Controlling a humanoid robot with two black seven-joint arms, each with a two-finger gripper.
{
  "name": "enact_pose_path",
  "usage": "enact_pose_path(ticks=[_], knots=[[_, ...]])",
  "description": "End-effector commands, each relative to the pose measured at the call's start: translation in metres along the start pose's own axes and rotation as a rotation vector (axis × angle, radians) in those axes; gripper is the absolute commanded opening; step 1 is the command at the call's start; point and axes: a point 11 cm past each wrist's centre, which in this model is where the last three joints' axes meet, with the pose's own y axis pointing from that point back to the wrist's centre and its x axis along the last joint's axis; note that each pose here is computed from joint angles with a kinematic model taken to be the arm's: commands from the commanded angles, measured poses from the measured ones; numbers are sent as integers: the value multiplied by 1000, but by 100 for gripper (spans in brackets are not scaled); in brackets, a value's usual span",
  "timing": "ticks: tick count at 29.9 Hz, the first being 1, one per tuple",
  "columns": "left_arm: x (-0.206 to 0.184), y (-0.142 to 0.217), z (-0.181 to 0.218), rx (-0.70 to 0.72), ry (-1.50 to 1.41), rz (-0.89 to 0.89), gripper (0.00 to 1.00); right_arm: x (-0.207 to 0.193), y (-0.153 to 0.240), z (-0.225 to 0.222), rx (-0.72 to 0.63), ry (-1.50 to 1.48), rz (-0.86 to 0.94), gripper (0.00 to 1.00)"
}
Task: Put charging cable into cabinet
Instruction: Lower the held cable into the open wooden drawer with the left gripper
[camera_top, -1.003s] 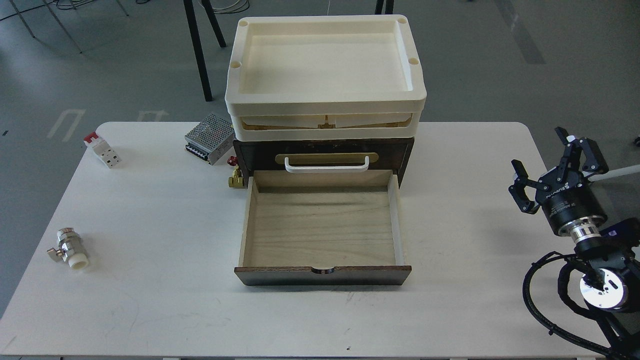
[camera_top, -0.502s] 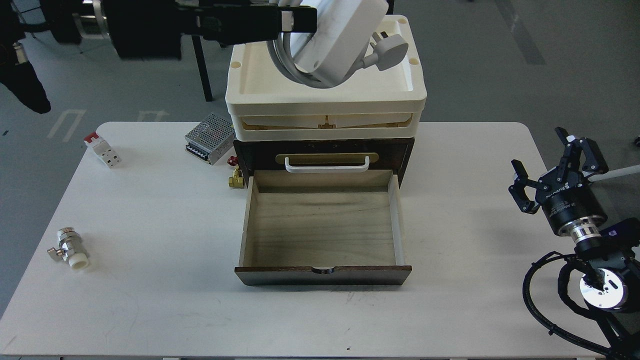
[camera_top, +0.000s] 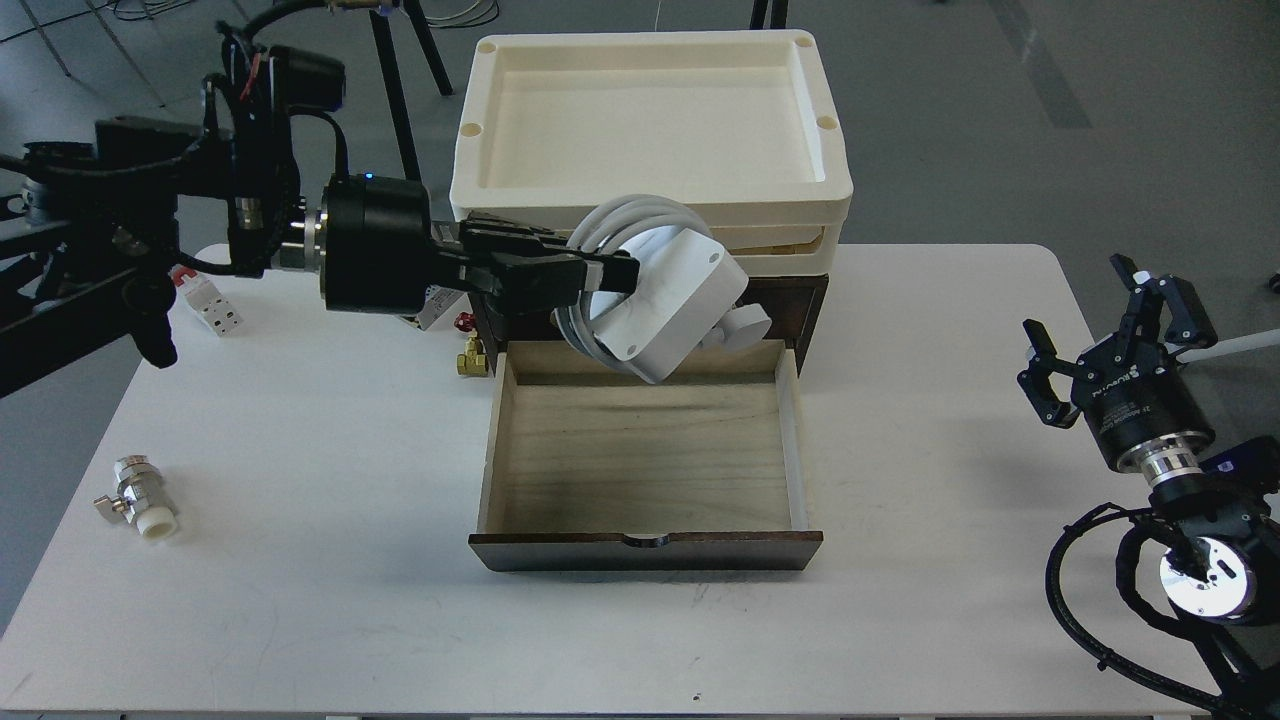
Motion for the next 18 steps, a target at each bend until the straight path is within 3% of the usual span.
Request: enact_pose_path(ticks=[1,18], knots=[[-26,-9,-9,4,24,-42,6,1,0,0,1,1,1,99],[-92,-37,-58,69,172,-102,8,1,0,0,0,0,2,99]])
